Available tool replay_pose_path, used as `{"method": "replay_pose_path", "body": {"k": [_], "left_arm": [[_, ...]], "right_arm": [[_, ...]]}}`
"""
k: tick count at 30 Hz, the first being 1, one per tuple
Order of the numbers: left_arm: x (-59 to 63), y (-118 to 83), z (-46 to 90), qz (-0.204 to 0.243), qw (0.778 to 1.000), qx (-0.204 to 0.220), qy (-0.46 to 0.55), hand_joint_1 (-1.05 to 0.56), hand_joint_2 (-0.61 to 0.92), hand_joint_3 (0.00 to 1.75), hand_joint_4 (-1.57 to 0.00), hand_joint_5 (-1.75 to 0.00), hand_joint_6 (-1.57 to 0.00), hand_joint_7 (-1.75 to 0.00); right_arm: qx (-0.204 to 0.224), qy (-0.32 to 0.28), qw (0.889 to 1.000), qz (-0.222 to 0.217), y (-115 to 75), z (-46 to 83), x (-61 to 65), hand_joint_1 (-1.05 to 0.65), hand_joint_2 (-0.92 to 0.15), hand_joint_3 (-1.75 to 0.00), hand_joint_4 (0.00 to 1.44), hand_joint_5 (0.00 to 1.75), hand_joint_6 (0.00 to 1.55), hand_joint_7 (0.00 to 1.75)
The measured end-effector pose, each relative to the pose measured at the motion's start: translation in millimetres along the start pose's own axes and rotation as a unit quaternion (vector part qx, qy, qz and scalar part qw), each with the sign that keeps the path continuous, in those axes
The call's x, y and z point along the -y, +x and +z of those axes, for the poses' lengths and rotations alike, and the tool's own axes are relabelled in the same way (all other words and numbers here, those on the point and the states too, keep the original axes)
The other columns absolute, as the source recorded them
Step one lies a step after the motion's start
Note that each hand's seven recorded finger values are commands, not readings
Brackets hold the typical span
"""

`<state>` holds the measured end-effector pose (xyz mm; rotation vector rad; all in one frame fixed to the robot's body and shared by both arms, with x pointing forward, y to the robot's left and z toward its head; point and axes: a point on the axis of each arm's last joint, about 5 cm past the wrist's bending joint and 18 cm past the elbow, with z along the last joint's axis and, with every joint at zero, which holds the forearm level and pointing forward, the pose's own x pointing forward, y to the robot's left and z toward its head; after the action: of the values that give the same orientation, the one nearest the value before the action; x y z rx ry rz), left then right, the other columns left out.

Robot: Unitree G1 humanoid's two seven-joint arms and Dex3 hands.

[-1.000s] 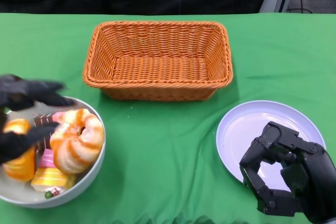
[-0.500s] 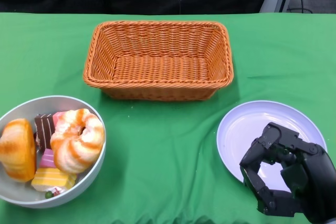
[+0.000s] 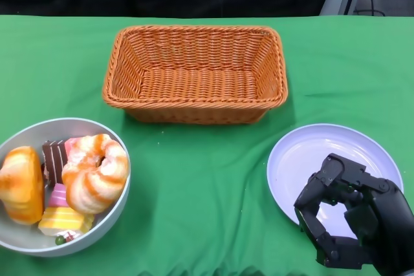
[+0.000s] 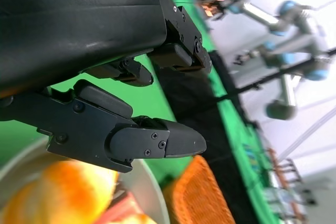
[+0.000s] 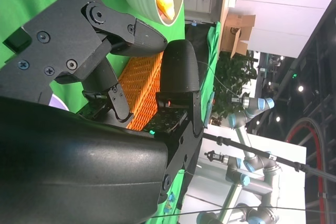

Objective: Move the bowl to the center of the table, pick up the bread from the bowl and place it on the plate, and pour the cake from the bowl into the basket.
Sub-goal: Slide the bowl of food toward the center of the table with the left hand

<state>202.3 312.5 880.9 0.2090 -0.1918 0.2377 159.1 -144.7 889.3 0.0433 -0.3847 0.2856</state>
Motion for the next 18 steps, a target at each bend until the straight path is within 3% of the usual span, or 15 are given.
{"method": "replay_pose_path", "body": {"k": [11, 18], "left_arm": [[10.5, 0, -15.7, 0.022, 0.998, -0.06, 0.012, -0.6, 0.92, 0.58, -0.43, 0.0, -0.38, 0.0], [17.7, 2, -22.6, 0.02, 0.992, -0.127, -0.003, -0.61, 0.92, 0.54, -0.35, 0.0, -0.29, 0.0]], "right_arm": [[0.0, -0.001, 1.0, -0.001, 0.0, -0.1, 0.0, -0.22, -0.45, -1.05, 0.81, 1.7, 0.74, 1.36], [0.0, 0.003, 1.0, 0.002, -0.1, -0.3, 0.2, -0.2, -0.46, -1.04, 0.8, 1.69, 0.73, 1.34]]}}
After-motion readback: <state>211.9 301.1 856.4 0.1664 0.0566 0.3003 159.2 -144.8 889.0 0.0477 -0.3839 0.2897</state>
